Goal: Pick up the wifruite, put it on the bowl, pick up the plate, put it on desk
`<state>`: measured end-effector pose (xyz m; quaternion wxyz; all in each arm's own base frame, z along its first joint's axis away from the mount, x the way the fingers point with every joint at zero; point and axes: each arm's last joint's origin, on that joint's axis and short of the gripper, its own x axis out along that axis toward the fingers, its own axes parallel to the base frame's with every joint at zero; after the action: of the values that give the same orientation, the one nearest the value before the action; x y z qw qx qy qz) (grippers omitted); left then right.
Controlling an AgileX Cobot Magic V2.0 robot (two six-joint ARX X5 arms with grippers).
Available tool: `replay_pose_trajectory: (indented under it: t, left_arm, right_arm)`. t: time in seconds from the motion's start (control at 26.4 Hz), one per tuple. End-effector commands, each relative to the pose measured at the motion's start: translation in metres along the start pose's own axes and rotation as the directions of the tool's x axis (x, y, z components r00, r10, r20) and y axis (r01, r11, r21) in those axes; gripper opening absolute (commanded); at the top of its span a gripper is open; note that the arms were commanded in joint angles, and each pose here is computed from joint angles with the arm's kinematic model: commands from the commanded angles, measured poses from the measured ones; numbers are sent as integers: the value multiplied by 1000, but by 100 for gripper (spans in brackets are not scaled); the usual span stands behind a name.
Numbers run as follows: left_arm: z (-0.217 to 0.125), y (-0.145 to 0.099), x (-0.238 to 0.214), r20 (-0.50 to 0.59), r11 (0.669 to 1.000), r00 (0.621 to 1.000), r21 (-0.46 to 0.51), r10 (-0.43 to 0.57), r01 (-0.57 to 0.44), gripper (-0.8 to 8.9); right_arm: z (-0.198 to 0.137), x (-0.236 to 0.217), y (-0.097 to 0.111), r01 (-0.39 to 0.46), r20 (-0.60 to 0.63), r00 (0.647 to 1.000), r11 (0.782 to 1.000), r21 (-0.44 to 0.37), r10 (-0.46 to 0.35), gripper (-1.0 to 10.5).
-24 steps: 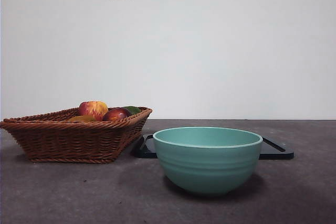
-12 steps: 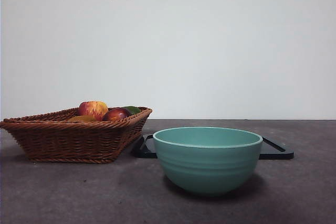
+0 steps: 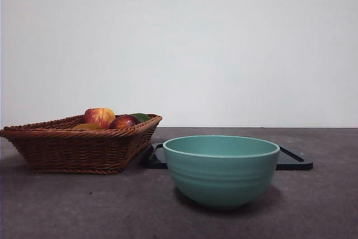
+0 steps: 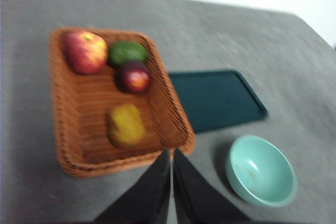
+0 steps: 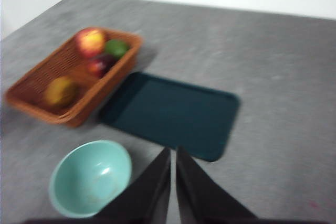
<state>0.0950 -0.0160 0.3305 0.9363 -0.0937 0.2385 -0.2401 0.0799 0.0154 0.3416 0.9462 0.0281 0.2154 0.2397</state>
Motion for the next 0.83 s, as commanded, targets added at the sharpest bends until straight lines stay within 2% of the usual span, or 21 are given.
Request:
replay_pose_trajectory:
  t: [0.04, 0.19, 0.34, 0.57, 0.72, 0.76, 0.8, 0.83]
  left_arm:
    - [10, -5, -1, -18, 997, 999, 63, -35, 36, 9]
    - [15, -12, 1, -78, 990, 991, 84, -111, 117, 9]
    - [14, -18, 9, -159, 966, 959, 71, -233, 247, 9]
    - [10, -20, 15, -219, 958, 940, 66, -260, 280, 9]
    - [11, -20, 15, -220, 958, 940, 66, -260, 280, 16]
    - [11, -20, 15, -220, 958, 940, 66, -259, 280, 48]
    - [11, -20, 15, -220, 958, 940, 66, -260, 280, 121]
    - [11, -20, 16, -220, 958, 940, 65, -259, 279, 230]
  right_arm:
    - [7, 4, 2, -67, -37, 997, 997, -26, 66, 8]
    - [11, 13, 7, -179, -121, 977, 984, -23, 175, 8]
    - [9, 23, 13, -262, -210, 945, 965, -21, 252, 8]
    - [5, 32, 23, -354, -297, 896, 935, -27, 331, 8]
    - [5, 34, 24, -359, -302, 892, 933, -24, 336, 11]
    - [5, 34, 24, -359, -302, 892, 933, -24, 336, 17]
    - [5, 34, 24, -359, -302, 892, 933, -24, 336, 85]
    - [5, 34, 24, -358, -302, 892, 934, -20, 336, 204]
